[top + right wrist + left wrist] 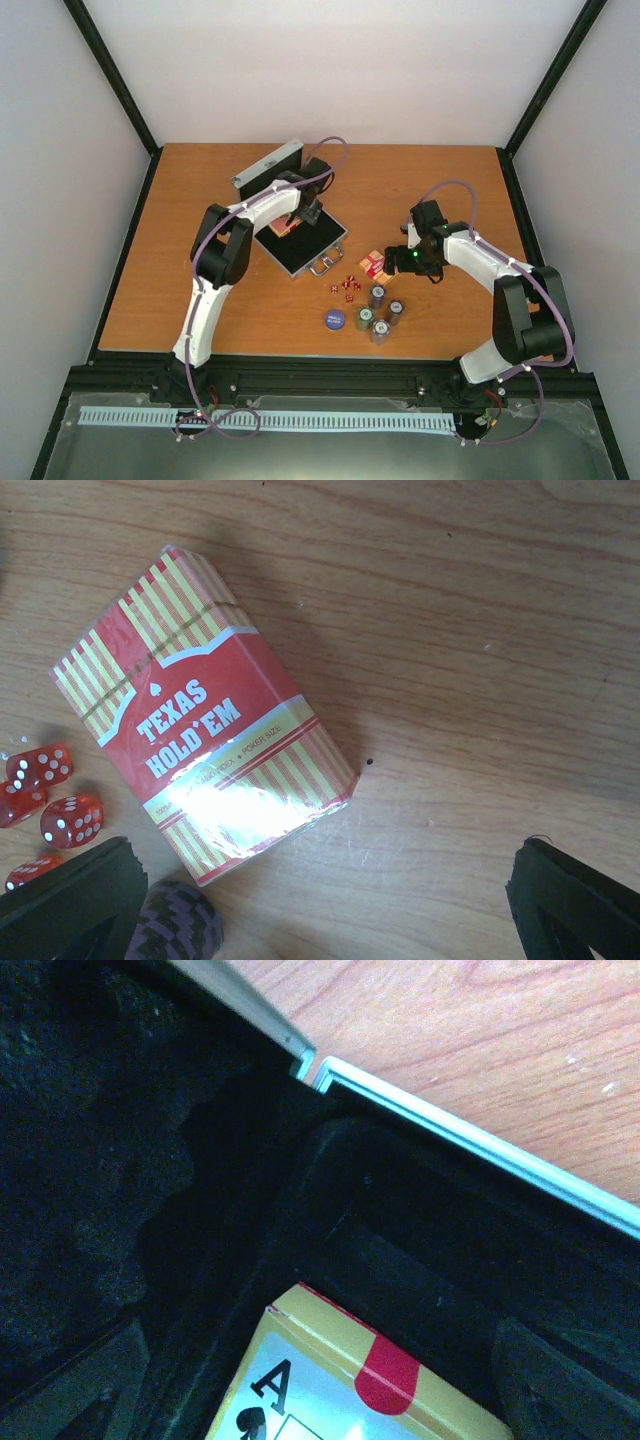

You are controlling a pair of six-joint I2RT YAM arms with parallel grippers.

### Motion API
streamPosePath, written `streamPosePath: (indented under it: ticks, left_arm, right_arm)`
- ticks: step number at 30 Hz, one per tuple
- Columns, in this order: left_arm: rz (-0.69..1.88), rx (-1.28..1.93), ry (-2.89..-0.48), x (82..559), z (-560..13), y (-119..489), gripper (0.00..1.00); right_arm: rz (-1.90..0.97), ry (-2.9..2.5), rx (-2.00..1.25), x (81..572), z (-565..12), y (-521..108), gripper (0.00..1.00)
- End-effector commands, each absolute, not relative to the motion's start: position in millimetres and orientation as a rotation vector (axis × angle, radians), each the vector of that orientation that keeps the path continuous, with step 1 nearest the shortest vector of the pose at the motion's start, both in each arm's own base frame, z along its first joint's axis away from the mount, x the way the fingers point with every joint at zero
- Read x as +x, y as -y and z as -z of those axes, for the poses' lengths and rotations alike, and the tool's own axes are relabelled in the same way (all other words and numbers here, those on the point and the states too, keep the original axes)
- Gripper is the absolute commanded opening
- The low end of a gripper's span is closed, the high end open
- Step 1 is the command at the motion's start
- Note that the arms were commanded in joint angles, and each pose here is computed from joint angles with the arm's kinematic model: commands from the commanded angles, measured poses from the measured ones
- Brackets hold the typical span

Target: Pack up texas hold em set

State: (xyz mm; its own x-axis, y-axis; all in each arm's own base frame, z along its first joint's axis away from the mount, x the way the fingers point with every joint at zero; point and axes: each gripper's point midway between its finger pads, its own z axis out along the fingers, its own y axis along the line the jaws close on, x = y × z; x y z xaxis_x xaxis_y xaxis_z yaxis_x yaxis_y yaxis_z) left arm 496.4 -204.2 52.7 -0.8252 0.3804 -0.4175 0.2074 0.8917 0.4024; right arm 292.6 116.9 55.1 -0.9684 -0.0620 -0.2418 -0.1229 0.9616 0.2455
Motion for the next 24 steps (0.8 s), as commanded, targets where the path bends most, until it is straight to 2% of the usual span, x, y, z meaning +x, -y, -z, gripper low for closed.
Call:
streamPosePath:
  ticks: [1,8,16,18,21,23,24]
  left_arm:
    - [-0.336,0.444,-2.481,506.0,-91.1,223.0,0.98]
    - [-0.216,0.433,-2.450,509.7,-117.3,238.7,0.99]
    - [-0.131,0.315,-2.591,477.9,-103.4,234.1,0.94]
    - [-0.142,0.287,-2.617,470.4,-99.8,228.7,0.90]
    - [-0.171,0.266,-2.630,463.1,-94.7,220.9,0.74]
    - [-0.184,0.262,-2.631,461.3,-92.5,218.0,0.68]
    - [-0.186,0.261,-2.631,460.7,-92.2,217.6,0.60]
  right_arm:
    - [-0.408,-2.884,-0.172,291.4,-51.1,-122.6,1.00]
    - [-0.413,-2.876,-0.169,291.4,-53.6,-122.8,1.00]
    - [-0.406,-2.869,-0.169,292.0,-56.4,-122.1,1.00]
    - [-0.404,-2.869,-0.170,291.9,-56.5,-121.8,1.00]
    - [-0.405,-2.872,-0.168,291.3,-55.6,-121.9,1.00]
    - [-0.410,-2.874,-0.166,290.9,-55.0,-122.2,1.00]
    - [-0.410,-2.876,-0.165,290.8,-54.6,-122.1,1.00]
